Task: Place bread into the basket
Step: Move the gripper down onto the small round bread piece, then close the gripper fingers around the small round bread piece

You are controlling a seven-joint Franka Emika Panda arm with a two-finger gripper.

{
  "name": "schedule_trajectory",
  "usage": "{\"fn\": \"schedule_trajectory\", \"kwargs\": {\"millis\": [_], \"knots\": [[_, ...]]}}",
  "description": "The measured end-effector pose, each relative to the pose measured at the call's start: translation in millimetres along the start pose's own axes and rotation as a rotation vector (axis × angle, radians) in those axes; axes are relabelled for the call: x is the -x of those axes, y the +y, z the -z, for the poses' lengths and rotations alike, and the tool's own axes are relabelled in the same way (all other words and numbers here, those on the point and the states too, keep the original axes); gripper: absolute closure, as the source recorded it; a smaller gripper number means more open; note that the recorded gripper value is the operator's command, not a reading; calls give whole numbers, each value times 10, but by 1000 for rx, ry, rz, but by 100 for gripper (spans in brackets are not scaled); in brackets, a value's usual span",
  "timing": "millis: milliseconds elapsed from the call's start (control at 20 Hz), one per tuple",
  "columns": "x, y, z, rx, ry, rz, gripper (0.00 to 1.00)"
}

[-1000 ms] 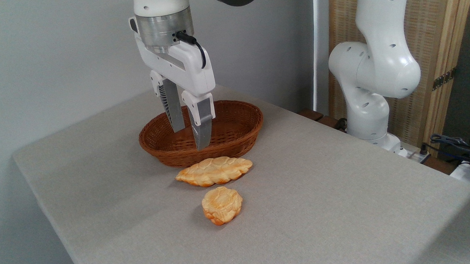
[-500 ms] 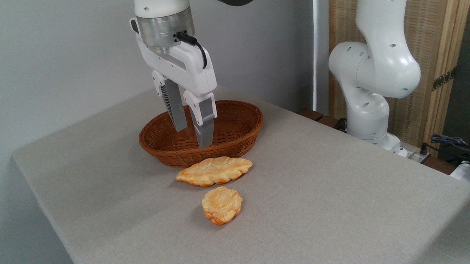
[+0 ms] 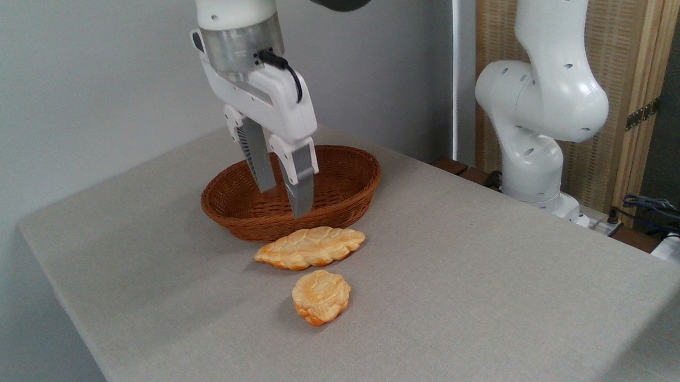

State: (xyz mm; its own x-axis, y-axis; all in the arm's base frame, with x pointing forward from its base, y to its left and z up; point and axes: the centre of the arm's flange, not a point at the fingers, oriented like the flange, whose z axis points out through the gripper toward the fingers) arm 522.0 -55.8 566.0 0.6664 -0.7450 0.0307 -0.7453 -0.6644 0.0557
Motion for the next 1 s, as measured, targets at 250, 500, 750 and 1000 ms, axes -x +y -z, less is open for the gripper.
{"fn": "schedule_trajectory", "kwargs": {"millis": [250,500,750,1000], "knots": [[198,-151,-455,15,-58,-24,0],[303,-335,-749,-47,-43,-11,0],[320,-398,-1003,-76,-68,-25,0],[325,-403,-1203,-72,-75,-28,0]]}}
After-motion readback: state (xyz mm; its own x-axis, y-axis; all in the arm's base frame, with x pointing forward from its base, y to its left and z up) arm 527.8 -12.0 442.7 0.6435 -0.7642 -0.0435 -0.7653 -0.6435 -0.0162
